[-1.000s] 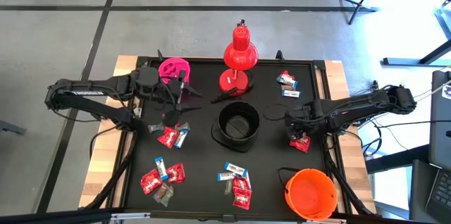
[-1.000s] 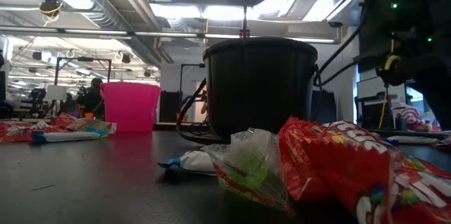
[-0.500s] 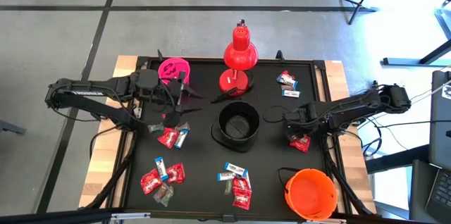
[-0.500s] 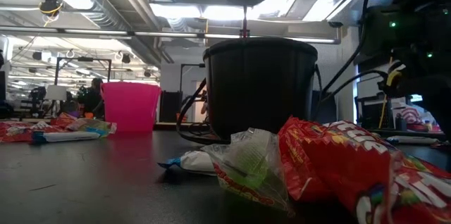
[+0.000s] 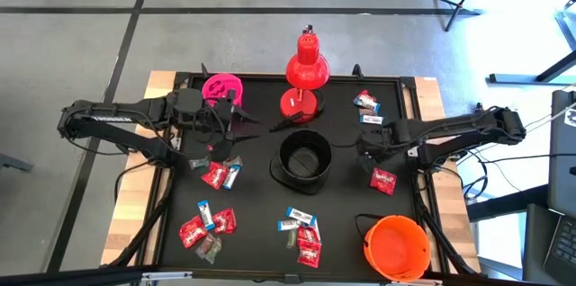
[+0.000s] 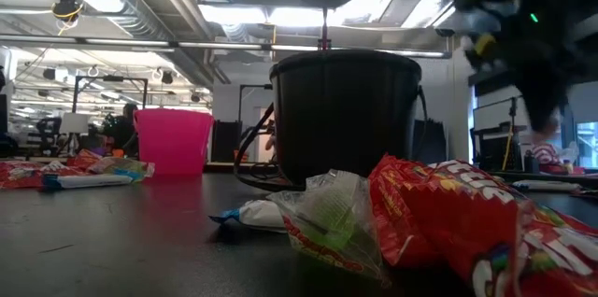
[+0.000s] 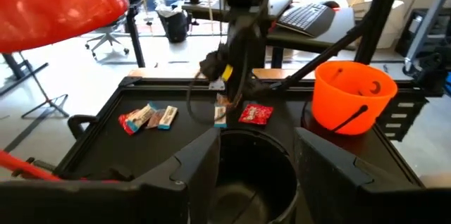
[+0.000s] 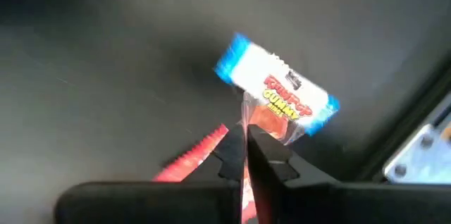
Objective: Organize candy in baskets
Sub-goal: Put the orange gummy into the pink bucket, then put the red candy into the black bucket
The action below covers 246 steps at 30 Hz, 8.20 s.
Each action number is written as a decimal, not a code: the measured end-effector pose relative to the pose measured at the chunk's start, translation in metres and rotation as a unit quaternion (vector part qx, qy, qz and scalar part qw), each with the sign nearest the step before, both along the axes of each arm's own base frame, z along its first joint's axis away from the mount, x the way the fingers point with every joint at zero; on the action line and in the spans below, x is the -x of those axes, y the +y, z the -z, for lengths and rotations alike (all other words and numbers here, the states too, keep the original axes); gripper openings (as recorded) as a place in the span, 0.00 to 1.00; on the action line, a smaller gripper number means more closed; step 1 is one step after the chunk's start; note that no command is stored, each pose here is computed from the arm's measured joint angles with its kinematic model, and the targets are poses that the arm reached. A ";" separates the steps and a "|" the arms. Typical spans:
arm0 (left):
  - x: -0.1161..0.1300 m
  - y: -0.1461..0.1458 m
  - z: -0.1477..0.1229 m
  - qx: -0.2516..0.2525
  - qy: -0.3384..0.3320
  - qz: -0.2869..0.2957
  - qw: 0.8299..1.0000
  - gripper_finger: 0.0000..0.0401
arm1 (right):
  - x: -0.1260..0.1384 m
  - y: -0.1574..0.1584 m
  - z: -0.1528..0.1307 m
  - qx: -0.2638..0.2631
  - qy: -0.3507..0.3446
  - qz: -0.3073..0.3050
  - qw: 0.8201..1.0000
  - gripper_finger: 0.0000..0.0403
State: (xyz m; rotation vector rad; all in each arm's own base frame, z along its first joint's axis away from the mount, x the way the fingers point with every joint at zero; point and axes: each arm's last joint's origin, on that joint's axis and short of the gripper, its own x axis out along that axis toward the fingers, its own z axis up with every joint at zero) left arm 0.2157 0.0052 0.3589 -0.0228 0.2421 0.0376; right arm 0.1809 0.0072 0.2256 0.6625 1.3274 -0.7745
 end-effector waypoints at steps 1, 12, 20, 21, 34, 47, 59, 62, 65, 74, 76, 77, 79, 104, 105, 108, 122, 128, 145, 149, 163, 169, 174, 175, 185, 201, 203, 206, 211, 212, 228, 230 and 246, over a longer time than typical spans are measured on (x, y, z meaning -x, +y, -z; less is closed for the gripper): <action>0.000 0.000 0.000 0.001 0.001 -0.001 1.000 0.42 | -0.004 0.000 -0.010 0.010 -0.017 -0.004 1.000 0.02; -0.022 0.001 0.015 0.000 0.025 -0.007 1.000 0.42 | -0.046 -0.003 -0.107 0.141 -0.263 -0.119 0.947 0.01; -0.055 0.001 0.025 -0.017 -0.007 0.000 1.000 0.42 | -0.078 0.005 -0.126 0.114 -0.420 -0.238 0.868 0.01; -0.058 0.000 0.027 -0.018 -0.009 0.005 1.000 0.42 | -0.081 0.006 -0.127 0.113 -0.432 -0.247 0.860 0.01; -0.086 -0.010 0.049 -0.107 0.003 0.032 0.994 0.42 | -0.126 0.016 -0.104 0.028 -0.475 -0.332 0.814 0.00; -0.084 -0.027 0.058 -0.175 0.041 0.085 0.980 0.42 | -0.133 0.017 -0.102 0.013 -0.489 -0.335 0.805 0.00; -0.087 -0.027 0.059 -0.170 0.039 0.081 0.981 0.38 | -0.137 0.025 -0.106 0.017 -0.515 -0.344 0.785 0.00; -0.087 -0.028 0.060 -0.170 0.038 0.084 0.981 0.30 | -0.139 0.029 -0.103 0.014 -0.510 -0.347 0.787 0.00; -0.088 -0.029 0.059 -0.170 0.033 0.087 0.981 0.18 | -0.142 0.029 -0.099 0.013 -0.508 -0.347 0.788 0.00; -0.087 -0.036 0.059 -0.176 0.030 0.108 0.978 0.00 | -0.145 0.029 -0.099 0.014 -0.517 -0.345 0.784 0.00; -0.087 -0.037 0.059 -0.177 0.030 0.110 0.978 0.00 | -0.146 0.029 -0.099 0.014 -0.519 -0.345 0.782 0.00; -0.087 -0.037 0.059 -0.177 0.030 0.111 0.978 0.00 | -0.146 0.029 -0.099 0.014 -0.519 -0.345 0.782 0.00; -0.087 -0.037 0.060 -0.170 0.032 0.110 0.979 0.01 | -0.146 0.029 -0.099 0.014 -0.518 -0.345 0.782 0.00; -0.071 -0.064 0.049 -0.280 0.043 0.042 0.958 0.51 | -0.145 0.029 -0.098 0.003 -0.513 -0.343 0.787 0.00; -0.071 -0.065 0.051 -0.286 0.049 0.037 0.956 0.53 | -0.145 0.029 -0.098 0.003 -0.513 -0.343 0.787 0.00; -0.073 -0.066 0.053 -0.290 0.053 0.032 0.955 0.54 | -0.145 0.029 -0.098 0.003 -0.515 -0.343 0.786 0.00; -0.089 -0.069 0.063 -0.328 0.044 0.017 0.944 0.53 | -0.146 0.029 -0.101 0.011 -0.525 -0.339 0.781 0.00; -0.088 -0.069 0.063 -0.338 0.045 0.024 0.940 0.39 | -0.146 0.029 -0.101 0.014 -0.526 -0.337 0.781 0.00; -0.087 -0.069 0.064 -0.325 0.055 0.024 0.944 0.01 | -0.146 0.028 -0.105 0.029 -0.524 -0.351 0.775 0.07; -0.086 -0.068 0.066 -0.328 0.067 0.019 0.942 0.01 | -0.146 0.028 -0.119 0.042 -0.529 -0.364 0.766 0.18; -0.004 -0.028 0.021 -0.249 0.130 -0.143 0.949 0.00 | -0.114 0.020 -0.174 0.136 -0.428 -0.376 0.810 0.39; 0.034 0.013 0.022 -0.176 0.152 -0.273 0.934 0.00 | -0.099 0.016 -0.170 0.176 -0.416 -0.363 0.815 0.37; 0.051 0.049 0.039 -0.120 0.191 -0.383 0.896 0.00 | -0.091 0.015 -0.156 0.170 -0.411 -0.353 0.823 0.37; 0.053 0.055 0.043 -0.108 0.197 -0.393 0.892 0.00 | -0.090 0.015 -0.152 0.167 -0.405 -0.352 0.827 0.37; 0.067 0.115 0.066 -0.011 0.250 -0.457 0.853 0.13 | -0.089 0.013 -0.121 0.166 -0.359 -0.330 0.858 0.37; 0.068 0.131 0.062 0.077 0.181 -0.388 0.900 0.46 | -0.034 0.001 -0.125 0.224 -0.233 -0.225 0.919 0.37; 0.067 0.122 0.049 0.094 0.121 -0.326 0.933 0.46 | -0.024 -0.001 -0.112 0.209 -0.155 -0.207 0.943 0.37; 0.066 0.102 0.030 0.081 0.049 -0.249 0.964 0.45 | -0.014 -0.003 -0.091 0.161 -0.069 -0.176 0.969 0.37; 0.062 0.070 0.012 0.044 -0.037 -0.160 0.985 0.45 | -0.006 0.003 -0.046 0.024 -0.011 -0.165 0.986 0.37; 0.060 0.064 0.012 0.041 -0.049 -0.140 0.988 0.45 | -0.004 0.005 -0.037 0.000 0.000 -0.162 0.987 0.37; 0.040 0.018 0.023 0.018 -0.104 -0.039 0.994 0.45 | 0.021 0.012 0.056 -0.177 0.050 -0.051 0.982 0.42; 0.039 0.016 0.023 0.017 -0.105 -0.041 0.994 0.45 | 0.022 0.012 0.064 -0.178 0.039 -0.045 0.982 0.42; 0.039 0.017 0.023 0.014 -0.107 -0.068 0.992 0.45 | 0.013 0.008 0.029 -0.092 -0.097 -0.031 0.991 0.42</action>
